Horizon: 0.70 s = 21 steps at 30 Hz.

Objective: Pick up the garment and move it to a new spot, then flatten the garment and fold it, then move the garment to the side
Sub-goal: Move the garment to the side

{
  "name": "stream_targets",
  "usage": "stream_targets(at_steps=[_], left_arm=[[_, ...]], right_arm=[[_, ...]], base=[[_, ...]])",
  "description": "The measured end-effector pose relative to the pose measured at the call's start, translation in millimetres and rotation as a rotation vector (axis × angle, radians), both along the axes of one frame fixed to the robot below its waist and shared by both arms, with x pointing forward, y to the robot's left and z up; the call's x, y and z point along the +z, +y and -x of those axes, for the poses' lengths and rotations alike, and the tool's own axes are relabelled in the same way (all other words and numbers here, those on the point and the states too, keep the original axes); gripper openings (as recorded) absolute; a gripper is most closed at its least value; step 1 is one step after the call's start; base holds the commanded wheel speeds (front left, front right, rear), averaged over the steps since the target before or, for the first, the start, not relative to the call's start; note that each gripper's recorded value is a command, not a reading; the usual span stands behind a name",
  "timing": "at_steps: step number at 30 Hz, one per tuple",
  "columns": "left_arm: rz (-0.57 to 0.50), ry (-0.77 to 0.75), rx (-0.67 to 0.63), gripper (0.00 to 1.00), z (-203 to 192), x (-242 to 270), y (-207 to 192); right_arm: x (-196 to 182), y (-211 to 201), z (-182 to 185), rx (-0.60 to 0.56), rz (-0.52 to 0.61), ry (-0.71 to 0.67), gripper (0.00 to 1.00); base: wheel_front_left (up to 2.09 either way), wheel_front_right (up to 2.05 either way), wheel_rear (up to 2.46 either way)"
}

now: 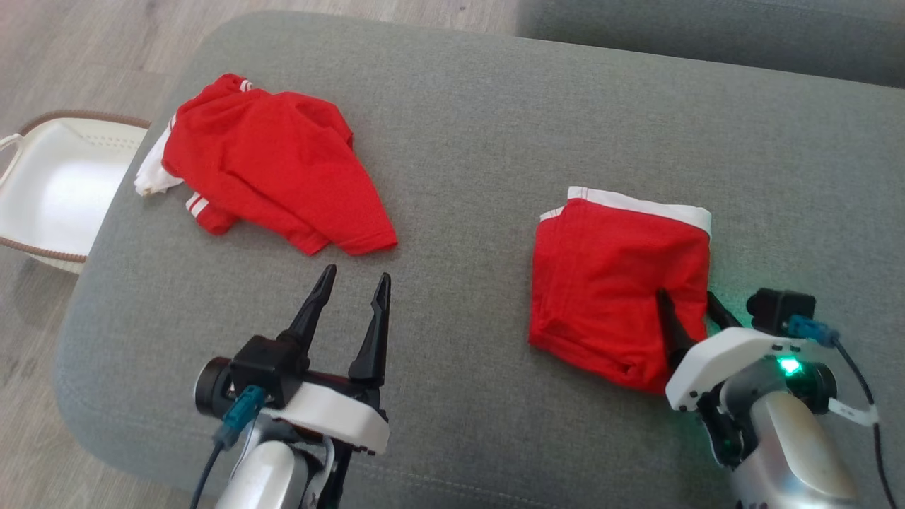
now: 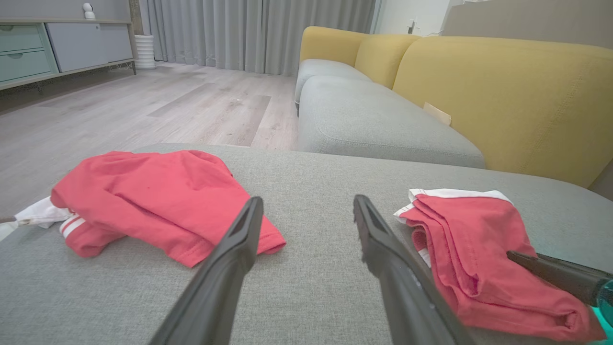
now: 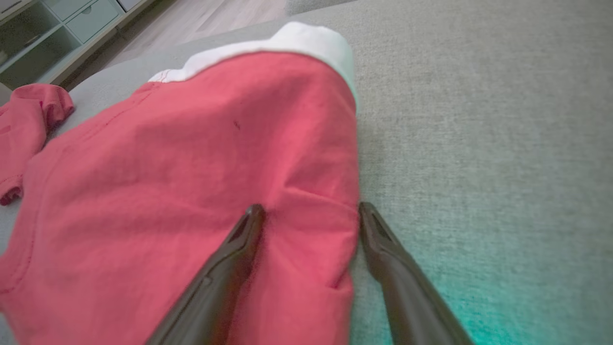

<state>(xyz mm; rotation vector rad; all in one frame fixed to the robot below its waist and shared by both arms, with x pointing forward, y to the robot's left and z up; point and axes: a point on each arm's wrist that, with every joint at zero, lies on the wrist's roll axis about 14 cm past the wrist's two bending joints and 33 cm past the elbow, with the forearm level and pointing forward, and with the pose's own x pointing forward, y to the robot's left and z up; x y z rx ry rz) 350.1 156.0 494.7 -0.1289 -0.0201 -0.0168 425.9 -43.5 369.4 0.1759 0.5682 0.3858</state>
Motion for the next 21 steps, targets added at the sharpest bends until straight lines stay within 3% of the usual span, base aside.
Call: stream_targets(at_steps=[1, 2, 3, 14, 21], left_arm=[[0.000, 0.000, 0.001, 1.00, 0.0, 0.0, 0.2], [0.000, 0.000, 0.000, 1.00, -0.1, 0.0, -0.1], [0.003, 0.000, 0.000, 1.00, -0.3, 0.2, -0.3], [0.015, -0.002, -0.087, 1.00, -13.6, -0.9, -27.9], [0.021, -0.022, -0.218, 1.00, -35.0, 2.4, -65.8]], right_arm=[[0.3, 1.5, -0.9, 0.004, 0.001, 0.000, 1.00], [0.5, 2.9, -1.2, 0.010, 0.002, -0.001, 0.75], [0.3, 3.9, -0.7, 0.015, 0.005, 0.000, 0.01], [27.5, -6.3, -13.4, 0.114, 0.178, -0.174, 0.00], [45.2, -71.0, -32.1, 0.170, 0.420, -0.262, 0.00]], base=[[0.00, 0.00, 0.00], [0.00, 0.00, 0.00], [0.00, 0.00, 0.00], [0.00, 0.00, 0.00], [0.00, 0.00, 0.00]])
